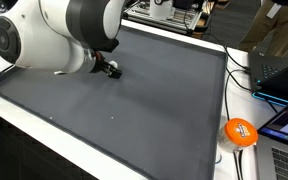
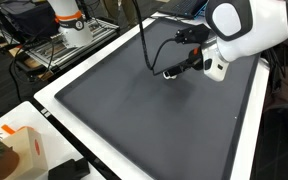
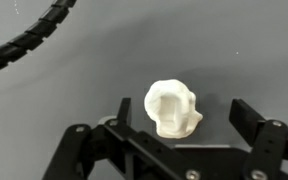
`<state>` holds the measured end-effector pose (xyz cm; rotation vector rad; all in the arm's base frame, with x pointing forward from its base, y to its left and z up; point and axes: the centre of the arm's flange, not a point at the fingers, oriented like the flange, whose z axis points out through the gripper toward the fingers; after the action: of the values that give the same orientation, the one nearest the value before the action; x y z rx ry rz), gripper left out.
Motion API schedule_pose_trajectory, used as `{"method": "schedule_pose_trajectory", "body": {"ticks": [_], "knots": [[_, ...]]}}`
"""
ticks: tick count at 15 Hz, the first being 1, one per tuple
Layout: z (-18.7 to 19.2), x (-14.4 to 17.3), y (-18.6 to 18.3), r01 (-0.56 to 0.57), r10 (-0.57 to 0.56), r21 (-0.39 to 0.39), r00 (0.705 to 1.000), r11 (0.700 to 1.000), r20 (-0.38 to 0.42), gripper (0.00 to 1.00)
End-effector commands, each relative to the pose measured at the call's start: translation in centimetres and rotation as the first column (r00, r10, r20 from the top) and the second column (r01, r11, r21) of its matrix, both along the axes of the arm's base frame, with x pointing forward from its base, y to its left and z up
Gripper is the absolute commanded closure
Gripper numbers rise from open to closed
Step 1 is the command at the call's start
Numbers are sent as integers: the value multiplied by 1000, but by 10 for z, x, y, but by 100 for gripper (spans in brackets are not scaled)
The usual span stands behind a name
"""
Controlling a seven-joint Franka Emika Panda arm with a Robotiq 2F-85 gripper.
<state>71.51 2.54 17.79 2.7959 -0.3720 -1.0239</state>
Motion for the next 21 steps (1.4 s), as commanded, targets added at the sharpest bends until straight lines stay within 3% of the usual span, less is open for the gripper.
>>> {"method": "schedule_pose_trajectory", "body": {"ticks": [1,7,13,16,21], "knots": [[3,35,-1,-2,2,14,1000,1000,0,0],[21,-10,-11,21,-23,29,997,999,79,0],[46,-38,-23,61,-71,45,954,997,290,0],[67,-33,-35,-3,-12,56,961,998,275,0],[92,-37,-41,-124,85,137,962,983,259,0]]}}
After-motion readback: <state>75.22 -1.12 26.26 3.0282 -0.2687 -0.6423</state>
